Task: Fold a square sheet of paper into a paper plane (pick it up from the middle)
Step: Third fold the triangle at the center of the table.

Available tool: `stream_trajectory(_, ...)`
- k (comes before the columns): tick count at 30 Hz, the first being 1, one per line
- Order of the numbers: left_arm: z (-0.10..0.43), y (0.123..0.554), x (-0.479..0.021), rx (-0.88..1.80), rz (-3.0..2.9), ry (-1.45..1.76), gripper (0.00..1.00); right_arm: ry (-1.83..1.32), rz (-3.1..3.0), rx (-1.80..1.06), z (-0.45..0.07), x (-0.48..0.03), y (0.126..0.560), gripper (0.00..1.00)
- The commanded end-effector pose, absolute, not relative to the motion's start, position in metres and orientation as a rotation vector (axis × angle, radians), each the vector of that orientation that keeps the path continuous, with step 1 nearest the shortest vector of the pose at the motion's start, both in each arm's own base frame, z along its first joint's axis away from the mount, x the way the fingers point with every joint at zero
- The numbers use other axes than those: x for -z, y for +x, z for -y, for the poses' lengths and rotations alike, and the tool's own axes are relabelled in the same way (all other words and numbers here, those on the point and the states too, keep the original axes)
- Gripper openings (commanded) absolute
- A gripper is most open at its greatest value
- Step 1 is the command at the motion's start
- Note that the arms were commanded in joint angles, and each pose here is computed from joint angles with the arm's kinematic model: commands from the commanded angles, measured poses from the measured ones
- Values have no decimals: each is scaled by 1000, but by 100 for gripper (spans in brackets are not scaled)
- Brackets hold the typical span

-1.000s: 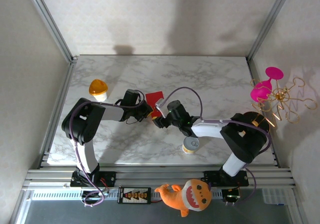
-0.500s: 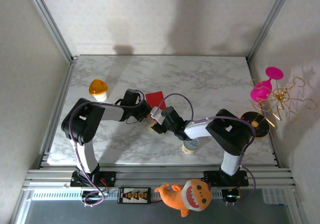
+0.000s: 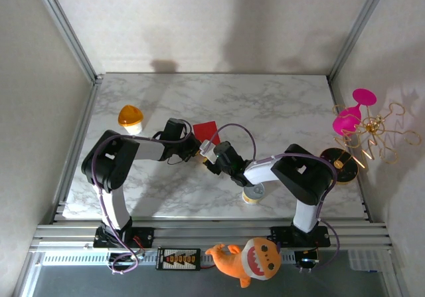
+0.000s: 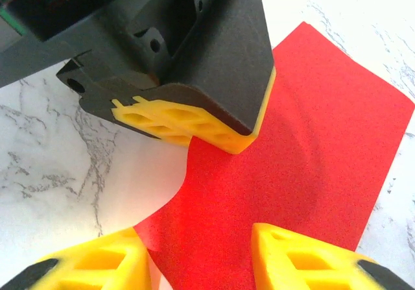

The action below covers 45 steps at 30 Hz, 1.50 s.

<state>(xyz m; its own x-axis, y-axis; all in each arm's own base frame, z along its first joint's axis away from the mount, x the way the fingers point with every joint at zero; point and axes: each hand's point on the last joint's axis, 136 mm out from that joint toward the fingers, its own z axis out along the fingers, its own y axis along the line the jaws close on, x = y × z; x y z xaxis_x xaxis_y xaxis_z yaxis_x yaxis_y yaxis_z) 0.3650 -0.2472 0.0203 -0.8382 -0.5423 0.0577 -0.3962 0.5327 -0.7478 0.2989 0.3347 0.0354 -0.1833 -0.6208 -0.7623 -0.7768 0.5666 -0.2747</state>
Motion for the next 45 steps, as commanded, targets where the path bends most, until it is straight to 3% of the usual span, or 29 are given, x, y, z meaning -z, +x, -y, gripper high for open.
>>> stream_trajectory(1, 252, 368, -36, 1218, -2570, -789, 2, -1139, -1872, -236, -341, -35, 299, 37)
stream_trajectory(18, 252, 368, -34, 1215, -2575, -794, 3, -1114, -1857, -273, -346, -44, 299, 35)
stream_trajectory(23, 252, 368, -35, 1218, -2574, -796, 4, -1127, -1861, -275, -346, -41, 298, 24)
stream_trajectory(32, 231, 372, -40, 1124, -2561, -807, 17, -1177, -1868, -349, -349, -41, 284, 9)
stream_trajectory(37, 201, 375, -48, 1011, -2537, -820, 24, -1182, -1901, -444, -352, -42, 273, 8)
stream_trajectory(45, 199, 390, -74, 988, -2474, -732, 24, -1131, -1960, -628, -356, -49, 257, 8)
